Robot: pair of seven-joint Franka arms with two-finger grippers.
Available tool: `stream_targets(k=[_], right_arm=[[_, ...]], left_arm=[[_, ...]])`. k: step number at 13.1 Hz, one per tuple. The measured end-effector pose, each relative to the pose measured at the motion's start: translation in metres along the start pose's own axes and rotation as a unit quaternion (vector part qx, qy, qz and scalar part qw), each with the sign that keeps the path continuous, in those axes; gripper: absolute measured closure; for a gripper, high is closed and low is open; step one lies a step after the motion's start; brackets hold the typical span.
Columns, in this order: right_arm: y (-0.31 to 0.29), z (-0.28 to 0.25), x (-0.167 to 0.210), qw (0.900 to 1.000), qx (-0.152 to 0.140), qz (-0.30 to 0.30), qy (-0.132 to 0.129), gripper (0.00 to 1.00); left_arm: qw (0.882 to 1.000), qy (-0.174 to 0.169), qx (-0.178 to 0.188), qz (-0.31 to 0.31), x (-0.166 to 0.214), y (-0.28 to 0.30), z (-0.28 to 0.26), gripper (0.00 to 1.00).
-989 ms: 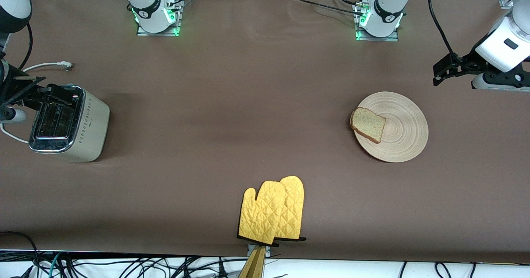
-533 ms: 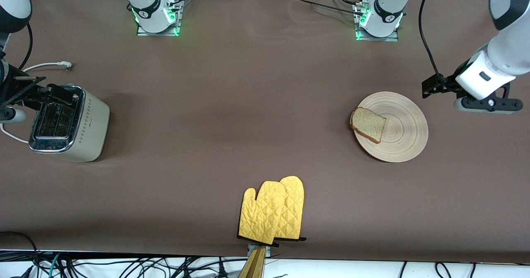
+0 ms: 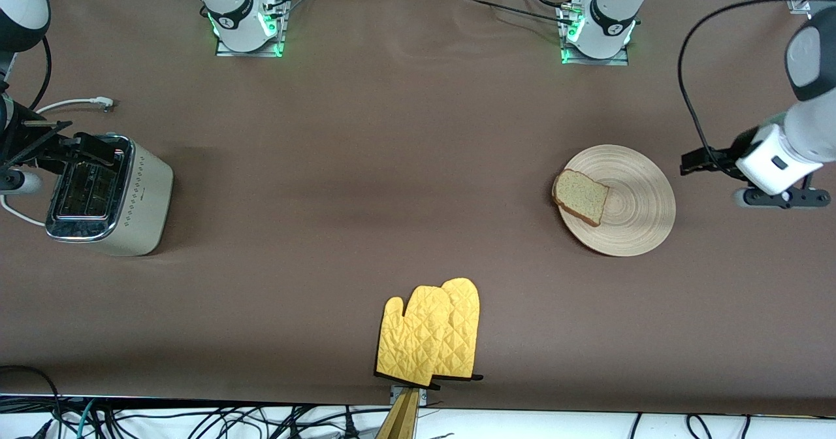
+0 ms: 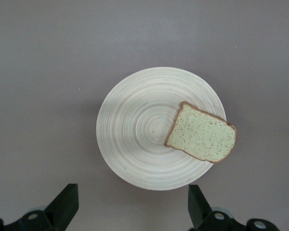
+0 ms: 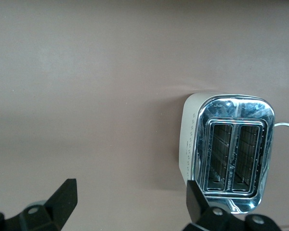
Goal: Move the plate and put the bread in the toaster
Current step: 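Lower the left gripper to the rim of the wooden plate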
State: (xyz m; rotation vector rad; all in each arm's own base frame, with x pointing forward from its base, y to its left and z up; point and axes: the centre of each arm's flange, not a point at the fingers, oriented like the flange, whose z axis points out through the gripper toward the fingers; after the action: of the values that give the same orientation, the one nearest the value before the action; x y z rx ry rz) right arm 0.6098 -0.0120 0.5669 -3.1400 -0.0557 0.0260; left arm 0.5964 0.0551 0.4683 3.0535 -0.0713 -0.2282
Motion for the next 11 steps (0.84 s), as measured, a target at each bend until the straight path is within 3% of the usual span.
stream_targets(k=[5,9,11], right_arm=[[0.000,0.000,0.000,1.000,0.000,0.000,0.000,0.00],[-0.001,0.000,0.000,1.000,0.000,-0.001,0.000,0.00],[-0.001,0.000,0.000,1.000,0.000,-0.001,0.000,0.00]], left_arm=[[0.988,0.005,-0.151,0.028,-0.003,-0.142,0.084,0.00],[0.964,0.000,-0.262,0.053,-0.013,-0.217,0.212,0.00],[0.953,-0.005,-0.301,0.047,-0.022,-0.236,0.265,0.00]])
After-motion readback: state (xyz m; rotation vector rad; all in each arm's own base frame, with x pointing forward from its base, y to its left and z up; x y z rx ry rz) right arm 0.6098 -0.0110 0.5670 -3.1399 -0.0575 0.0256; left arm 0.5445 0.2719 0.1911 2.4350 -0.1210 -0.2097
